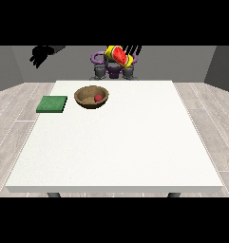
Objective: Pick the cup and pour the ball into the bowl, then pick the bowl and place it on the pad
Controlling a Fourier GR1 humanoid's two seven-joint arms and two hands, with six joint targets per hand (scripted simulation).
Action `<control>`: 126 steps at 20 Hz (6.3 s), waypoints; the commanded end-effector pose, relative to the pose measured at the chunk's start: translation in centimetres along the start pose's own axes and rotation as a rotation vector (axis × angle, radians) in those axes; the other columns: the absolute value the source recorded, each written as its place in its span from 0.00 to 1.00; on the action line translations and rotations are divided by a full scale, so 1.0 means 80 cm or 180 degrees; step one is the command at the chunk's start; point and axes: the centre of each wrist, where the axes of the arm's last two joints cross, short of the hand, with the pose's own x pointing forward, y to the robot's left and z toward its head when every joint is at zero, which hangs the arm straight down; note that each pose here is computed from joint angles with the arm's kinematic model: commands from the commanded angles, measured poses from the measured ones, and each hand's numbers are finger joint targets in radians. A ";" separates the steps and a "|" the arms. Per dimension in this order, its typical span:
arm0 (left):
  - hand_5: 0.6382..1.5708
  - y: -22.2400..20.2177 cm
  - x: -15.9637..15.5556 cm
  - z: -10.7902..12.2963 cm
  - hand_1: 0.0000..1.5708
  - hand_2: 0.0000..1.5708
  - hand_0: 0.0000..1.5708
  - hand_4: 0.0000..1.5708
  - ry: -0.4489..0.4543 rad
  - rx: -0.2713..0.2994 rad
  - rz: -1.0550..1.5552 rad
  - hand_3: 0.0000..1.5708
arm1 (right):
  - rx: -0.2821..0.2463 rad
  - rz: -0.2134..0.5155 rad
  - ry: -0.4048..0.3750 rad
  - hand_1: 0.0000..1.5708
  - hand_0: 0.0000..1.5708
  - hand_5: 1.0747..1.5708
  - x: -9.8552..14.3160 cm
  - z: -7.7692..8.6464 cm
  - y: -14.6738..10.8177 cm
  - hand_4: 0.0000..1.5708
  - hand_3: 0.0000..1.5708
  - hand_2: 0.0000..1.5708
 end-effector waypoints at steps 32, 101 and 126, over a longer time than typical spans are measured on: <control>0.96 0.304 -0.283 0.043 0.00 0.00 0.00 0.65 -0.0427 0.0274 0.3222 0.00 | -0.0269 -0.0353 -0.0328 0.00 0.00 0.96 -0.126 -0.023 0.084 0.32 0.00 0.00; 0.98 0.320 -0.422 0.131 0.00 0.00 0.00 0.76 -0.0194 0.0719 0.3251 0.00 | -0.1116 0.0645 0.0373 1.00 1.00 1.00 0.077 -0.073 -0.046 0.64 0.38 1.00; 1.00 0.355 -0.418 0.132 0.00 0.00 0.00 0.76 -0.0371 0.0916 0.3160 0.00 | -0.1493 0.0869 0.0266 0.12 0.12 0.76 0.111 -0.079 -0.073 0.00 0.50 0.26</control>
